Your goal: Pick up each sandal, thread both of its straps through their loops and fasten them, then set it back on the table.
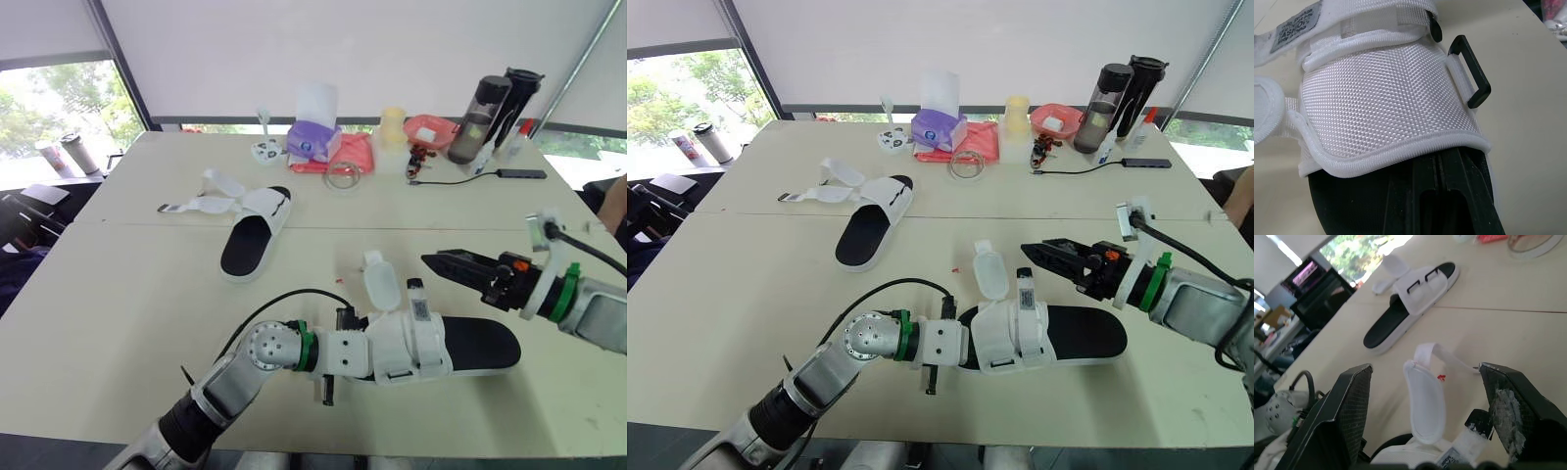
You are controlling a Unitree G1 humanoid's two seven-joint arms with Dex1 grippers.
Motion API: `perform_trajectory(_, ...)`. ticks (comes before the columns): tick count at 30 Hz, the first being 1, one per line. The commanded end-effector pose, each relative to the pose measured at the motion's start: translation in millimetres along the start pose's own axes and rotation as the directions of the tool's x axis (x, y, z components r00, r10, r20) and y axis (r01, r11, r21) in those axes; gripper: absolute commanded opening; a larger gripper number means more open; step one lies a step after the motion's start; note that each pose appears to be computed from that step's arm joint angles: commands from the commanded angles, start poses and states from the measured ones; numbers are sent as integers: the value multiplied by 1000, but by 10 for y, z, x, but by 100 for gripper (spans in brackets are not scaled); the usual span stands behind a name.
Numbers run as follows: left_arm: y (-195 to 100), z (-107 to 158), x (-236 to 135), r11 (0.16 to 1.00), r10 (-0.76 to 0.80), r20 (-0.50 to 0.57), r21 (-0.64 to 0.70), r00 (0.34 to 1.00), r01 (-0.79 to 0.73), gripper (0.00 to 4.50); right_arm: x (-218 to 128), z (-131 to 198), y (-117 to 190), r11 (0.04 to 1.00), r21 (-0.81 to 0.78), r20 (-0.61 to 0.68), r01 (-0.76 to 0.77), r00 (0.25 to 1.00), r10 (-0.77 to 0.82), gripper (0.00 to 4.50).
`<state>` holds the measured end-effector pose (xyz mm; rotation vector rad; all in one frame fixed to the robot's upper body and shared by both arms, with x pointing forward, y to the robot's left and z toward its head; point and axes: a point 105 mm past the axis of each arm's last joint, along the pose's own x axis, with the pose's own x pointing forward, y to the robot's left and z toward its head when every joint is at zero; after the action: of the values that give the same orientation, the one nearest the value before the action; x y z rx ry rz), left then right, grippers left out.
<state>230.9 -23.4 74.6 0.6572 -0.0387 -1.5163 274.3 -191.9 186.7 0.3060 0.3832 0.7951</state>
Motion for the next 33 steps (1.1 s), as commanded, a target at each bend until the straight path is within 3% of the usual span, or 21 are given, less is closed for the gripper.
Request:
perform_trajectory(1,-31,-223,19,999,-17,-80,-37,997,14,0,13,7,-66,1000,-5,-49,-9,999,9,371)
perform_trajectory(5,42,-251,12,1000,-11,-91,5,996,12,0,62,-66,-301,999,-20,-185,37,982,-41,371)
perform_trajectory(15,150,-280,9,1000,20,-95,22,995,-18,0,109,-143,-433,1000,12,-276,0,961,4,371)
perform_trajectory(18,146,-282,6,1000,27,-96,19,995,-25,0,170,-125,-426,998,57,-258,-23,965,37,285)
perform_trajectory(23,158,-291,-1,999,39,-99,17,994,-37,0,226,-129,-343,992,94,-271,-79,957,101,31)
perform_trajectory(24,162,-292,-3,999,42,-100,17,994,-41,0,228,-147,-328,992,95,-283,-85,953,109,7)
perform_trajectory(30,187,-311,-21,998,56,-106,17,993,-55,0,183,-113,-288,989,95,-279,-110,951,132,7)
perform_trajectory(33,200,-317,-21,998,60,-108,18,992,-58,0,118,42,-221,985,67,-198,-158,966,169,7)
